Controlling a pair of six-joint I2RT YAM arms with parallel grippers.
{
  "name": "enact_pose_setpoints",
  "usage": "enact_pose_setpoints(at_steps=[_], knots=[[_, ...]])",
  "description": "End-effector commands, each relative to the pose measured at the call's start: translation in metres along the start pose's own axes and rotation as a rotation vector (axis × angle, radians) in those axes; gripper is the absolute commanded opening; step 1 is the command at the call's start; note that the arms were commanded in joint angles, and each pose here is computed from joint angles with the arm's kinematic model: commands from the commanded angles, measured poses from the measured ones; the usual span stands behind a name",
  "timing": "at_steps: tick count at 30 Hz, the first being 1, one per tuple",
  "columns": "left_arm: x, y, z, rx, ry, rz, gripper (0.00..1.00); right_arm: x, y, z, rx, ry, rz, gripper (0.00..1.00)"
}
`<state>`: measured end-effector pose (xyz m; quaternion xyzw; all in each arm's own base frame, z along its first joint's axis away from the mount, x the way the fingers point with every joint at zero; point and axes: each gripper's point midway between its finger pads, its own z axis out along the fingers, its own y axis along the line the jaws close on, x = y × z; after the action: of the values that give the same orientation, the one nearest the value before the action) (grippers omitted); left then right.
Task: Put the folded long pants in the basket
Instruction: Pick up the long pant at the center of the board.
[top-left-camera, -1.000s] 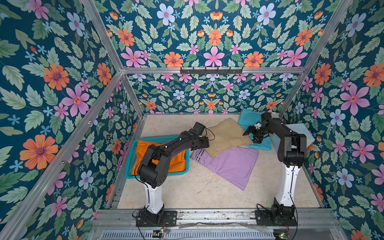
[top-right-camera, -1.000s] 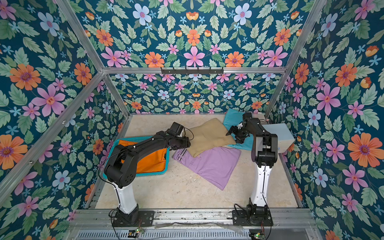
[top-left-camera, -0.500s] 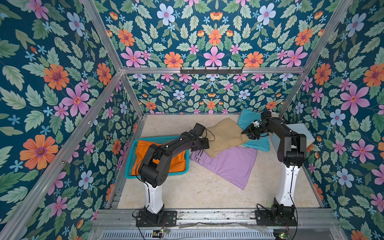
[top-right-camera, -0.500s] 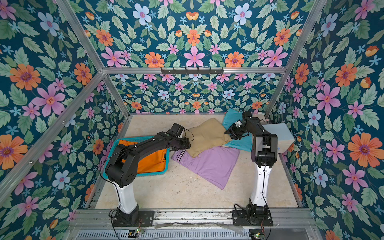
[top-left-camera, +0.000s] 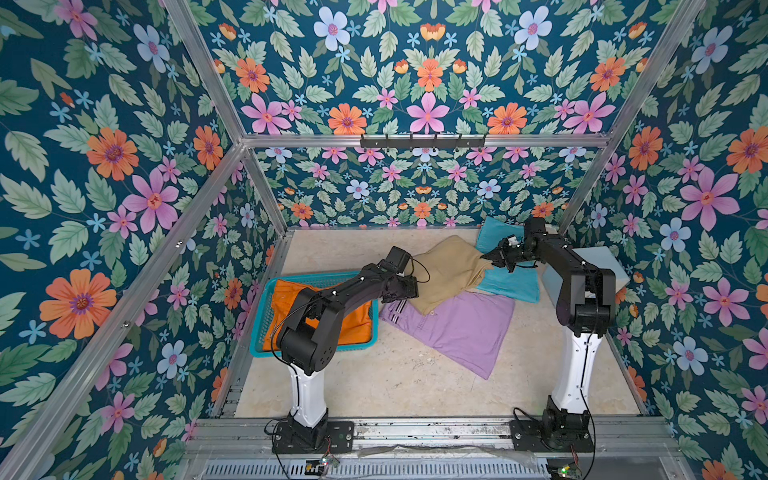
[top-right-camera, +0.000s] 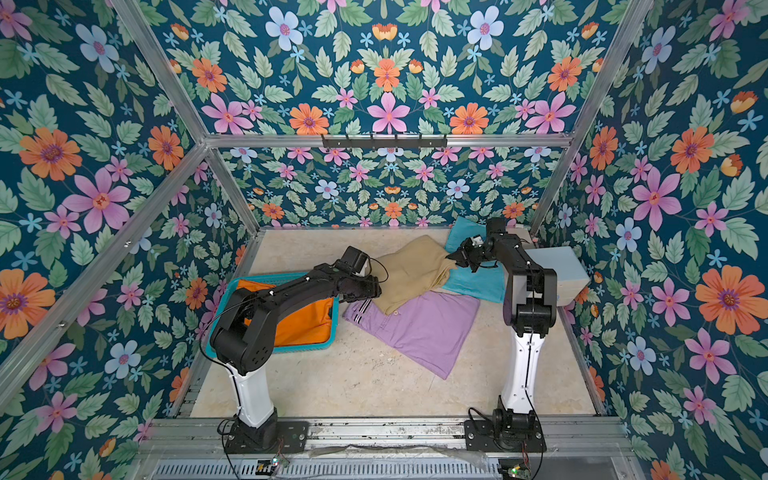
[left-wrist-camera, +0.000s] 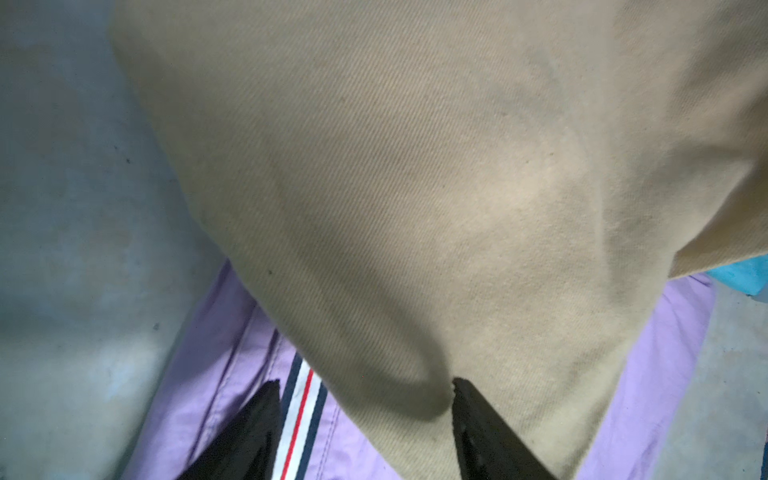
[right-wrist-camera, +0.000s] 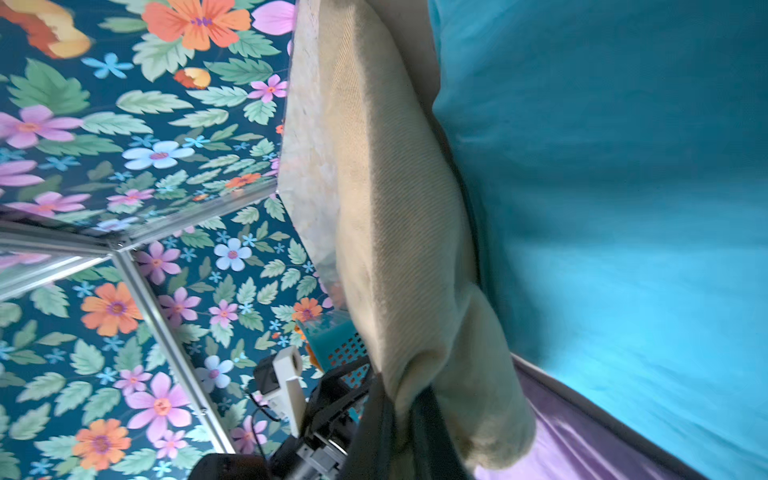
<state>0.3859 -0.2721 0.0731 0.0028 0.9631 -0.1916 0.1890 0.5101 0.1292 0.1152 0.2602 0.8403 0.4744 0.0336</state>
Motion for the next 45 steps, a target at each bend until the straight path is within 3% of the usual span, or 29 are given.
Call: enact_pose_setpoints(at_steps=[1,3,7,10,22,26,31,39,45], knots=[[-0.003,0.000,-0.001,0.000,-0.015,0.008,0.69,-0.002,0.027,-0.004,-0.120,0.005,0.092,0.00],[-0.003,0.000,-0.002,0.002,-0.018,0.008,0.69,-0.007,0.036,-0.003,-0.190,0.004,0.148,0.00],[-0.004,-0.001,-0.004,0.004,-0.021,0.003,0.69,-0.023,0.077,-0.012,-0.476,-0.010,0.247,0.00],[-0.007,-0.003,-0.010,0.022,-0.051,-0.012,0.70,-0.028,0.084,-0.010,-0.527,0.017,0.285,0.00],[-0.013,-0.007,-0.010,0.037,-0.060,-0.051,0.74,-0.020,0.069,0.000,-0.392,-0.008,0.270,0.00],[-0.013,-0.020,-0.005,0.115,-0.051,-0.104,0.77,-0.016,0.053,-0.002,-0.278,-0.057,0.231,0.00],[-0.016,-0.028,0.004,0.167,-0.045,-0.165,0.78,-0.016,0.045,-0.001,-0.251,-0.060,0.228,0.00],[0.007,-0.027,0.031,0.191,0.018,-0.216,0.78,-0.013,0.041,-0.001,-0.221,-0.060,0.216,0.00],[-0.009,-0.039,0.028,0.220,-0.006,-0.192,0.63,-0.008,0.033,-0.004,-0.166,-0.070,0.190,0.00]])
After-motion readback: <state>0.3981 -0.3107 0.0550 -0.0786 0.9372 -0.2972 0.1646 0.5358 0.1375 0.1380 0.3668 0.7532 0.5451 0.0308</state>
